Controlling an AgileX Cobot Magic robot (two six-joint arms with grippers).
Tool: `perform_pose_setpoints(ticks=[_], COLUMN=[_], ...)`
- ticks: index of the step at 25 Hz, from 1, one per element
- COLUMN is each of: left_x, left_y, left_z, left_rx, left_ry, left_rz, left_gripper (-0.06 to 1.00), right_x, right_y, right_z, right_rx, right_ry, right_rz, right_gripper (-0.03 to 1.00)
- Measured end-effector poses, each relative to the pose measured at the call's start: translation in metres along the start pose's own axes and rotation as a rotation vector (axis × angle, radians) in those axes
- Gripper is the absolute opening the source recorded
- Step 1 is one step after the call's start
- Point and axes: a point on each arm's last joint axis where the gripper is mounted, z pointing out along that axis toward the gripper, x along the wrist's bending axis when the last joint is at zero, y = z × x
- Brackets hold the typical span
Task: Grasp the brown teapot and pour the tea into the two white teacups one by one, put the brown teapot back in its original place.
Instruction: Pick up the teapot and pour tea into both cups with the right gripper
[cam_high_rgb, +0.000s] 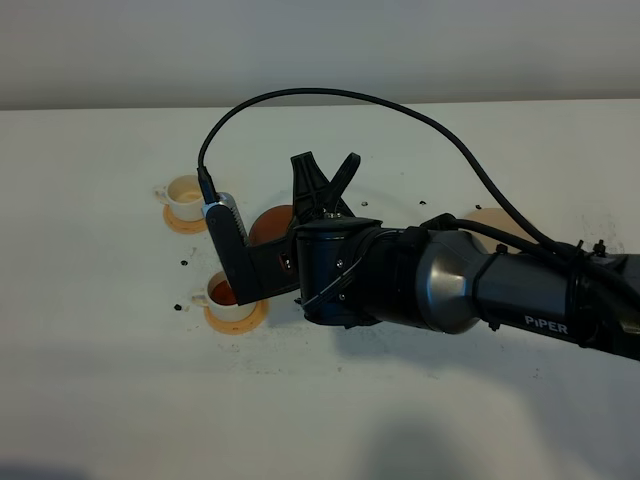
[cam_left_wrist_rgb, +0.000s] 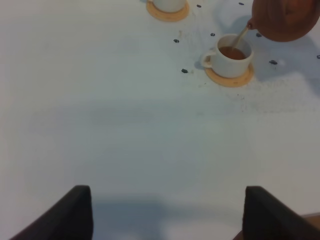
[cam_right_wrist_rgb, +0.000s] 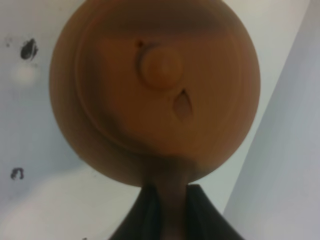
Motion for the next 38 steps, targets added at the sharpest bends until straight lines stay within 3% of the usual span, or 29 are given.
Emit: perform_pose_setpoints(ticks=[29,38], left_x=[0.0,0.0], left_y=[0.0,0.0], left_z=[0.0,0.0], left_rx=[0.0,0.0], left_ry=[0.0,0.0], left_rz=[0.0,0.0], left_gripper=[0.6,0.6], right_x=[-0.0015,0.0034], right_y=[0.0027,0.0047], right_z=[-0.0017,-0.002], right_rx=[-0.003,-0.022], right_ry=[-0.03,0.023], right_rz=[-0.046,0.048], right_gripper=[0.1,0.1])
